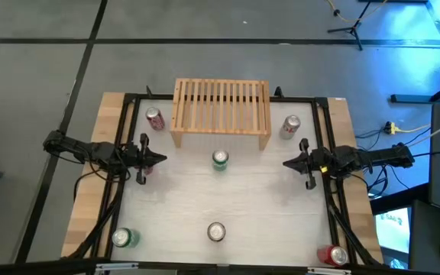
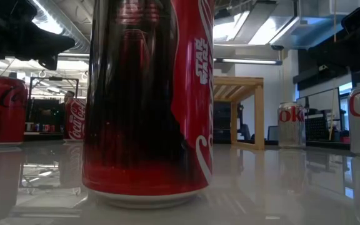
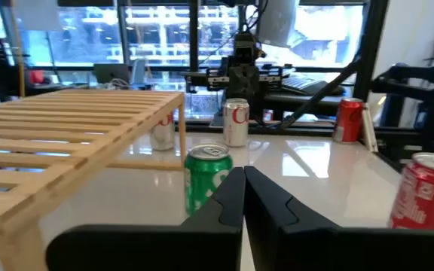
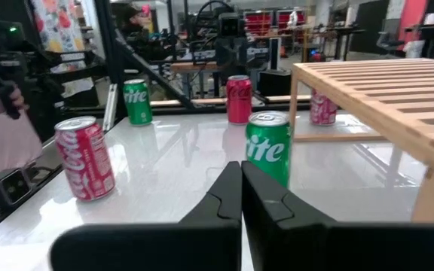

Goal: Place canned beverage on shelf
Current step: Put the top red white soda can on the shelf

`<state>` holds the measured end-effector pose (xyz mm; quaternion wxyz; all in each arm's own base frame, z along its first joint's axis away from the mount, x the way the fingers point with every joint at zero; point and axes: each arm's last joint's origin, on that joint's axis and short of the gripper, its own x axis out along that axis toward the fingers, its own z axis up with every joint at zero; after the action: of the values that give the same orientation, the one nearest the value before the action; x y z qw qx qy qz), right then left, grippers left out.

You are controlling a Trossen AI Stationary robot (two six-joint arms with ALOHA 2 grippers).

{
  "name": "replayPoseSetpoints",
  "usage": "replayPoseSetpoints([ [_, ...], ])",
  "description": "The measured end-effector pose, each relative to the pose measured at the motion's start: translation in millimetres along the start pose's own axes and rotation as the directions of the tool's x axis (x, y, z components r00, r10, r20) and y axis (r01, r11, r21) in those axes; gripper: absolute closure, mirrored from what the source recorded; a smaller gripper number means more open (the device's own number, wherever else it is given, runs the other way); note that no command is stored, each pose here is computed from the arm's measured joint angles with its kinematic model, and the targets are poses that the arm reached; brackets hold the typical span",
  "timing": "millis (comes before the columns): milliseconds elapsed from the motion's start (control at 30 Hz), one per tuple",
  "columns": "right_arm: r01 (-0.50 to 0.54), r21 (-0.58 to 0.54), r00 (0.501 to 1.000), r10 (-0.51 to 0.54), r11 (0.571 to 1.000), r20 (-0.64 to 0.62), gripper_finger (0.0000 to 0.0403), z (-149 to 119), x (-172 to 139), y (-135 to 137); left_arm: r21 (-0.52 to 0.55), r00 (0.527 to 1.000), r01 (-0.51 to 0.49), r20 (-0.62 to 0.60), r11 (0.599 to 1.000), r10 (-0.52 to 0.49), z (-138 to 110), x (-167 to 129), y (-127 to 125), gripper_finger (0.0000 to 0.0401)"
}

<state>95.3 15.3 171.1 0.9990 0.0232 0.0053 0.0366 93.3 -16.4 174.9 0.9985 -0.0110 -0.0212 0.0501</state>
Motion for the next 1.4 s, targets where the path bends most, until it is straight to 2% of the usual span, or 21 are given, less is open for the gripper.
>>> replayPoseSetpoints([
  [133, 0.006, 0.007, 0.998, -0.007, 1.0, 0.059, 0.0402, 5, 0, 0, 0.015, 1.0, -0.01, 0.028, 1.0, 0.01, 3, 0, 0, 0.0401],
  [267, 0.011, 0.013, 0.995, -0.012, 1.0, 0.099, 0.0402, 9, 0, 0, 0.111, 0.989, -0.033, 0.144, 0.993, 0.017, 15, -1, 1, 0.0401],
  [400, 0.028, 0.02, 0.986, -0.031, 0.999, 0.164, 0.0402, 16, -1, -1, 0.148, 0.96, -0.078, 0.276, 0.986, 0.035, 28, -4, 2, 0.0401],
  [500, 0.076, 0.019, 0.971, -0.078, 0.997, 0.226, 0.0402, 22, -3, -2, 0.144, 0.931, -0.166, 0.349, 0.976, 0.107, 37, -7, 5, 0.0401],
  [633, 0.162, 0.049, 0.935, -0.169, 0.986, 0.311, 0.0402, 31, -5, -4, 0.151, 0.911, -0.315, 0.324, 0.937, 0.254, 46, -7, 9, 0.0401],
  [800, 0.292, 0.013, 0.896, -0.278, 0.956, 0.347, 0.0402, 36, -5, -7, 0.097, 0.861, -0.468, 0.275, 0.879, 0.428, 77, -5, 15, 0.0401],
  [900, 0.374, -0.005, 0.871, -0.35, 0.927, 0.345, 0.0402, 38, -5, -9, 0.091, 0.786, -0.606, 0.219, 0.791, 0.577, 98, -2, 19, 0.0401],
  [1000, 0.434, -0.017, 0.845, -0.4, 0.901, 0.354, 0.0402, 45, -6, -10, 0.14, 0.679, -0.734, 0.176, 0.665, 0.713, 117, 2, 23, 0.0401],
  [1067, 0.44, -0.009, 0.837, -0.406, 0.898, 0.365, 0.0402, 48, -7, -10, 0.201, 0.612, -0.788, 0.159, 0.582, 0.774, 130, 4, 25, 0.0401],
  [1267, 0.445, -0.046, 0.827, -0.391, 0.894, 0.403, 0.0402, 52, -8, -10, 0.311, 0.445, -0.867, 0.133, 0.389, 0.885, 152, 17, 35, 0.0401],
  [1400, 0.449, -0.066, 0.831, -0.39, 0.891, 0.397, 0.0402, 51, -8, -10, 0.323, 0.299, -0.913, 0.11, 0.251, 0.948, 155, 19, 45, 0.0401],
])
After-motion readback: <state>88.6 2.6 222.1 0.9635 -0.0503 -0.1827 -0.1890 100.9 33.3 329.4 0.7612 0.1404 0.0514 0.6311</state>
